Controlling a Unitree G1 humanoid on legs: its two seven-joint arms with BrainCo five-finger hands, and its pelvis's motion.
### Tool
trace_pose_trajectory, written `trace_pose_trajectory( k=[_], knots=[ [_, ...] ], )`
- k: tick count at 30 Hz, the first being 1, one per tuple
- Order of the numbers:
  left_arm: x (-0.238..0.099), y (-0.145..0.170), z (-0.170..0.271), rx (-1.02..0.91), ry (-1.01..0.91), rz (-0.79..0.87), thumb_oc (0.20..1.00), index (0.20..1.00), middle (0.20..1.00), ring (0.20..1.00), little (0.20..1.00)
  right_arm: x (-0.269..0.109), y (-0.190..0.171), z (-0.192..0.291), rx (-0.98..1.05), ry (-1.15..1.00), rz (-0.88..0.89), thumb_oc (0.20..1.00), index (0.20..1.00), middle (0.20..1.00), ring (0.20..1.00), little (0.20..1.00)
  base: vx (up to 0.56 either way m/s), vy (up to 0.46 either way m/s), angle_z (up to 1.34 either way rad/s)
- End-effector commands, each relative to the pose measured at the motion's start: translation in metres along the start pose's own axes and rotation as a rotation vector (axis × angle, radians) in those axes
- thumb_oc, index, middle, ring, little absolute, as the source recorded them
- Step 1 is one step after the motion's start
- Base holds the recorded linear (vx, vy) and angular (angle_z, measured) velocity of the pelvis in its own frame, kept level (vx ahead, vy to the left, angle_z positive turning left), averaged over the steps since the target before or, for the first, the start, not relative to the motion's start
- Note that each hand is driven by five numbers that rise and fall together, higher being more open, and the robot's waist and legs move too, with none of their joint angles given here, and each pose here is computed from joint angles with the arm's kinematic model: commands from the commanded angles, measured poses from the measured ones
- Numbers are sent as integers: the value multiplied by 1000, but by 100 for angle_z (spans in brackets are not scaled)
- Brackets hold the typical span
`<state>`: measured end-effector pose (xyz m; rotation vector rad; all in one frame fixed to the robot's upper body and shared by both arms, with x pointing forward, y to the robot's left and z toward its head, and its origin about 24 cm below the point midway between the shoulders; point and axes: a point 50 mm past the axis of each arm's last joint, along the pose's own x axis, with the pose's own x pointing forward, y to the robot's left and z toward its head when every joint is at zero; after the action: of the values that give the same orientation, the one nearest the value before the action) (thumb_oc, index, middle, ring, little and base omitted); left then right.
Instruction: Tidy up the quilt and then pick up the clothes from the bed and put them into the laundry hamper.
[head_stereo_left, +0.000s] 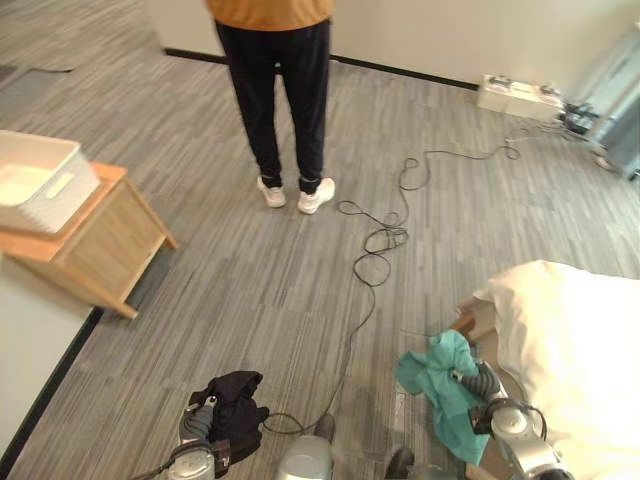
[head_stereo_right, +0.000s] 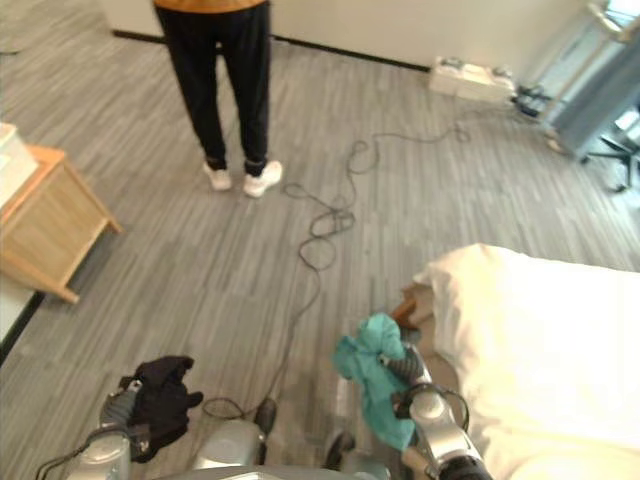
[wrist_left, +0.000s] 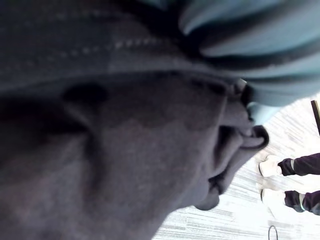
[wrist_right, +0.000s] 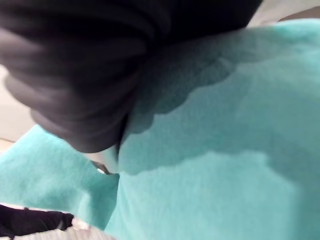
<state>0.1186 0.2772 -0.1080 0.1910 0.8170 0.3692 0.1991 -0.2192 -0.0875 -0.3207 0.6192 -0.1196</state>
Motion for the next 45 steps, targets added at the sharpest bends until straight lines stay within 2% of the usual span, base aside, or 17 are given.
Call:
trace_pose_trajectory(
  k=[1, 5, 6, 7, 8, 12, 17, 21, 25, 27, 30, 31, 39, 42, 45],
  knots=[
    [4, -7, 44, 36, -187, -30, 200, 200, 200, 200, 200, 2, -24, 11, 103, -51, -134, 200, 200, 200, 200, 200, 34, -3, 7],
    [1, -24, 29, -83, -133, -61, 200, 200, 200, 200, 200, 2, -12, 3, 170, -9, -95, 200, 200, 200, 200, 200, 6, -14, -7],
    [7, -57, 6, -40, 7, -151, 200, 200, 200, 200, 200, -13, -5, -54, -92, 207, -44, 200, 200, 200, 200, 200, 21, -19, -5],
    [4, -80, 29, -29, -86, -185, 200, 200, 200, 200, 200, -12, -2, -51, -92, 202, -46, 200, 200, 200, 200, 200, 20, -54, 2],
    [-3, -89, 31, 20, -125, -232, 200, 200, 200, 200, 200, -11, -1, -47, -89, 187, -48, 200, 200, 200, 200, 200, 18, -55, 3],
    [-7, -99, 28, 156, -144, -284, 200, 200, 200, 200, 200, -13, 12, -41, -88, 134, -26, 200, 200, 200, 200, 200, 18, -126, -2],
    [-4, -102, 59, 177, -250, -270, 200, 200, 200, 200, 200, -5, 8, -15, -122, 27, -48, 200, 200, 200, 200, 200, 44, -114, 7],
    [-6, -96, 57, 141, -252, -253, 200, 200, 200, 200, 200, -2, 9, -6, -152, -3, -43, 200, 200, 200, 200, 200, 443, 50, 13],
    [-6, -79, 50, 133, -245, -211, 200, 200, 200, 200, 200, 5, 16, 14, -196, -79, -29, 200, 200, 200, 200, 200, 418, 155, 10],
    [-1, -53, 51, 163, -245, -144, 200, 200, 200, 200, 200, 6, 33, 24, -216, -119, 6, 200, 200, 200, 200, 200, 713, 208, 17],
    [3, -47, 50, 196, -223, -137, 200, 200, 200, 200, 200, 9, 39, 23, -181, -93, 5, 200, 200, 200, 200, 200, 826, 384, 45],
    [7, -39, 64, 208, -261, -97, 200, 200, 200, 200, 200, 13, 40, 37, -141, -128, -8, 200, 200, 200, 200, 200, 520, 310, 104],
    [5, -47, 103, 221, -409, -127, 200, 200, 200, 200, 200, 6, 36, 51, -36, -210, -45, 200, 200, 200, 200, 200, 679, 86, 97],
    [3, -51, 89, 253, -381, -143, 200, 200, 200, 200, 200, 0, 30, 32, -75, -157, -44, 200, 200, 200, 200, 200, 1160, -16, 88],
    [2, -54, 83, 247, -362, -157, 200, 200, 200, 200, 200, 0, 33, 33, -107, -160, -28, 200, 200, 200, 200, 200, 472, -19, 60]
  ],
)
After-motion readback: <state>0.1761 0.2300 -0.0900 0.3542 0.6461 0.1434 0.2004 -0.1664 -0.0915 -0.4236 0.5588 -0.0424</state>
